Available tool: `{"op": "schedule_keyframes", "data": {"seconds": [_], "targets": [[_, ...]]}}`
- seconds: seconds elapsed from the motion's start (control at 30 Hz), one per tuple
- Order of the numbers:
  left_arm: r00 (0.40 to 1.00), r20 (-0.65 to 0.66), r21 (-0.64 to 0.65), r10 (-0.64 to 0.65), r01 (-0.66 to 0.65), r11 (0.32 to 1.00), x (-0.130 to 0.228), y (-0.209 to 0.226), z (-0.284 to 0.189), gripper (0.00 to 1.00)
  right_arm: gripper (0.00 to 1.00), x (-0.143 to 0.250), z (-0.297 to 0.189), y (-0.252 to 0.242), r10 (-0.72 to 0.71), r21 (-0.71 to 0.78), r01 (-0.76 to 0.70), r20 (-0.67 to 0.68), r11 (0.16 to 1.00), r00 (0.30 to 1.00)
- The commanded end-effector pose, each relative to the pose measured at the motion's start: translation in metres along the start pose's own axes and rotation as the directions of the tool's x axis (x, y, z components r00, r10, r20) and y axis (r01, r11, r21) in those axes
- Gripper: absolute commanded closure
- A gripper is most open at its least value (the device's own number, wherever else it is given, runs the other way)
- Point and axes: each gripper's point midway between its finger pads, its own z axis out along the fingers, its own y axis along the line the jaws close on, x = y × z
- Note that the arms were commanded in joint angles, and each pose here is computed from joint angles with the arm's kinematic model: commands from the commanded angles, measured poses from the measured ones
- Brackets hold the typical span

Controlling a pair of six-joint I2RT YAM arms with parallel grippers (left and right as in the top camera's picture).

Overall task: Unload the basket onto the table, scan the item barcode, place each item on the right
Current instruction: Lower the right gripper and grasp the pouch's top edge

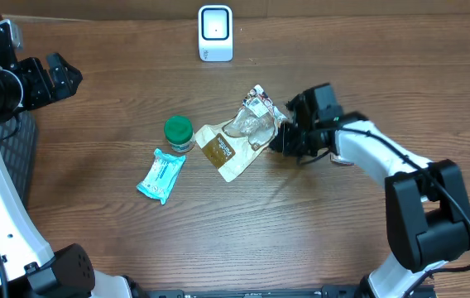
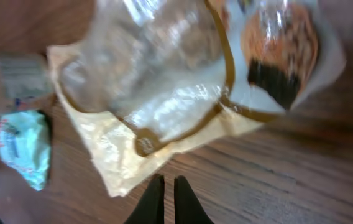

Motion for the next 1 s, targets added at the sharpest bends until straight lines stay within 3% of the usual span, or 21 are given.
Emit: {"op": "schedule_keyframes", "data": {"seconds": [0.0, 0.1, 0.3, 0.5, 0.83, 0.97], "targets": [[0.999, 0.021, 0.009, 0.028, -0.028, 1.000, -0.003, -0.004, -0.006, 0.00, 0.88, -0.009, -0.015, 0.015, -0.040, -0.045, 0.041, 0.025, 0.998, 0.999], [0.999, 0.021, 0.009, 0.028, -0.028, 1.000, -0.003, -0.004, -0.006, 0.00, 0.71, 0.004, -0.005, 0.016, -0.041, -0.044, 0.041, -0.004, 0.998, 0.999], [0.999, 0.021, 0.009, 0.028, -0.028, 1.000, -0.003, -0.004, -0.006, 0.00, 0.54, 0.007, 0.026, 0.014, -0.031, 0.031, 0.030, 0.041, 0.999, 0.999], [0.999, 0.021, 0.009, 0.028, -0.028, 1.000, -0.003, -0.004, -0.006, 0.00, 0.49, 0.011, 0.039, -0.001, 0.048, 0.138, -0.058, 0.069, 0.989, 0.996], [0.999, 0.021, 0.009, 0.028, -0.028, 1.000, -0.003, -0.004, -0.006, 0.00, 0.36, 0.022, 0.061, -0.019, 0.105, 0.170, -0.108, 0.024, 0.979, 0.994], [0.999, 0.021, 0.009, 0.028, -0.028, 1.000, -0.003, -0.004, -0.006, 0.01, 0.36, 0.011, 0.071, -0.019, 0.091, 0.146, -0.099, 0.059, 0.984, 0.994]]}}
